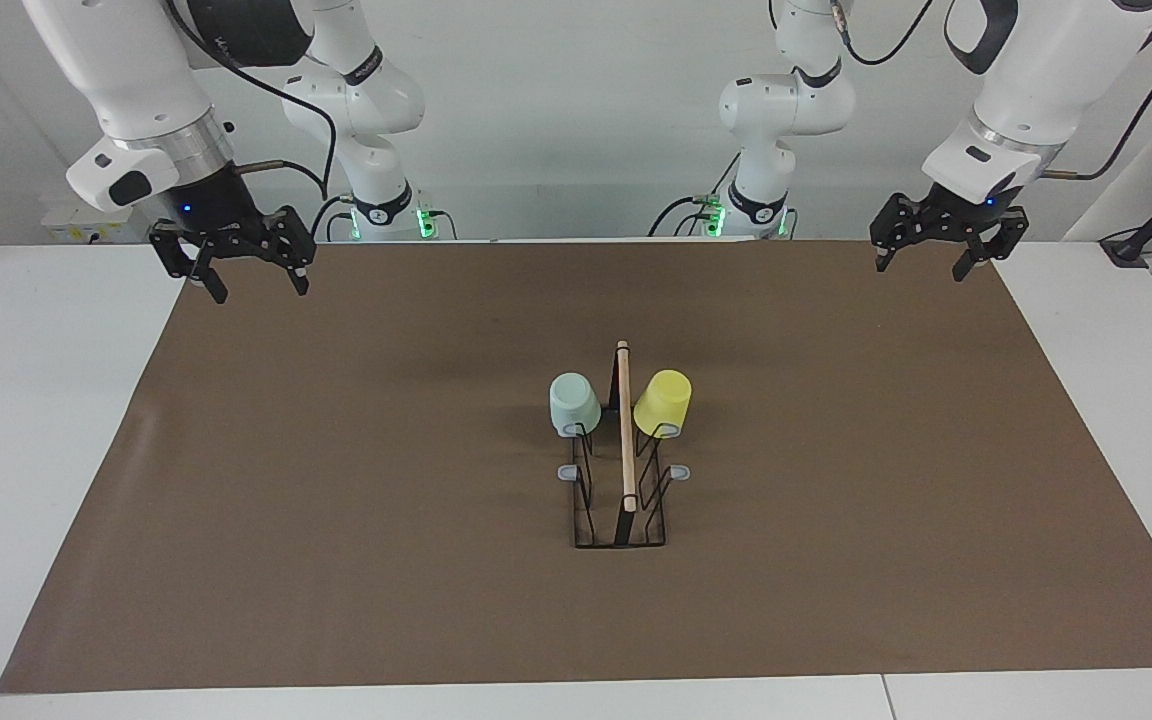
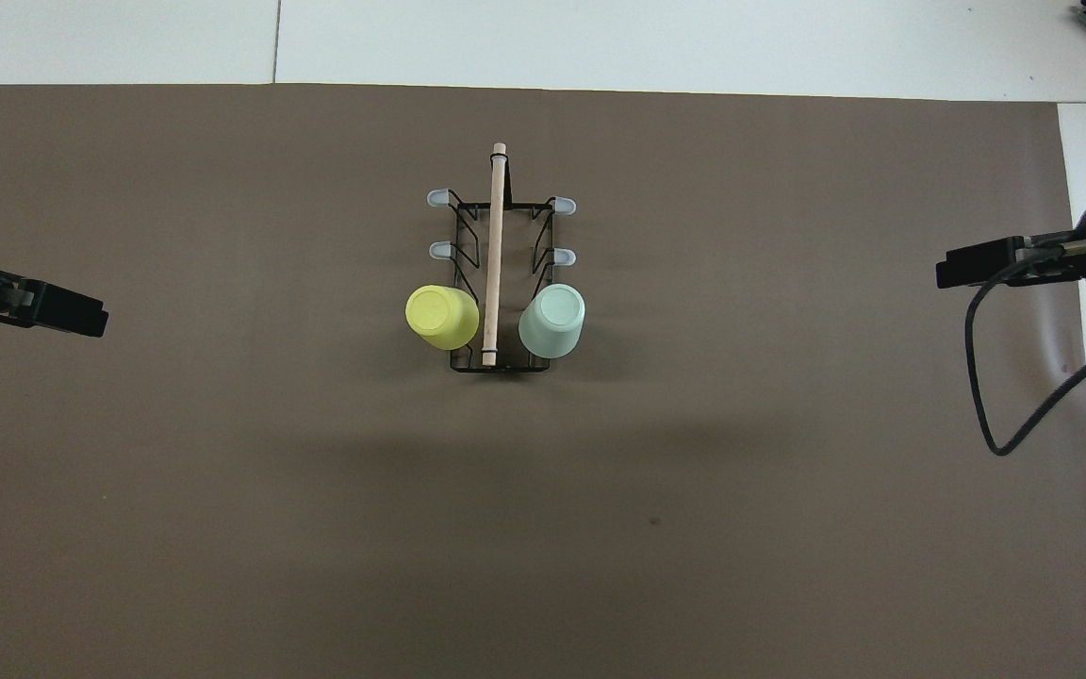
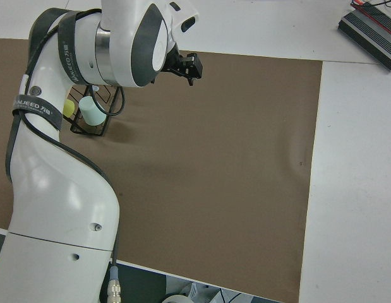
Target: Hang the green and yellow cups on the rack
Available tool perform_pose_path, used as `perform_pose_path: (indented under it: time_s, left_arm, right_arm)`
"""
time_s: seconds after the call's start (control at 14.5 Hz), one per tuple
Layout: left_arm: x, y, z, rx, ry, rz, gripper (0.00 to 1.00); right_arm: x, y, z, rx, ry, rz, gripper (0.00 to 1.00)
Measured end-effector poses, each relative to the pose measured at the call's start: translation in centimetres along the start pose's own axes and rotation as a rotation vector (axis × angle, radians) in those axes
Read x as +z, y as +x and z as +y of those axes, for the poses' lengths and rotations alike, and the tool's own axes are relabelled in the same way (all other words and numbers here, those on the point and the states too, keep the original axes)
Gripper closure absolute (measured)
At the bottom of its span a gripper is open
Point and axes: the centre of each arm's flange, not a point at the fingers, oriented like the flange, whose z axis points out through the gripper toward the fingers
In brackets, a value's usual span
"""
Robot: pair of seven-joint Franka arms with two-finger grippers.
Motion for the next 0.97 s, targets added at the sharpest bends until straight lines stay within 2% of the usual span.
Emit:
perform_pose_path:
  time_s: [0.28,0.97]
  left_arm:
    - [-1.3,-0.3,-0.6,-0.014,0.001,0.012,0.00]
    - [-1.6,-0.5,-2.0,-0.041,0.001,0.017,0.00]
  right_arm:
    - [0.0,0.0,-0.2,-0.003,0.000,0.000,0.00]
    - [0.0,0.0,-0.2,-0.003,0.000,0.000,0.00]
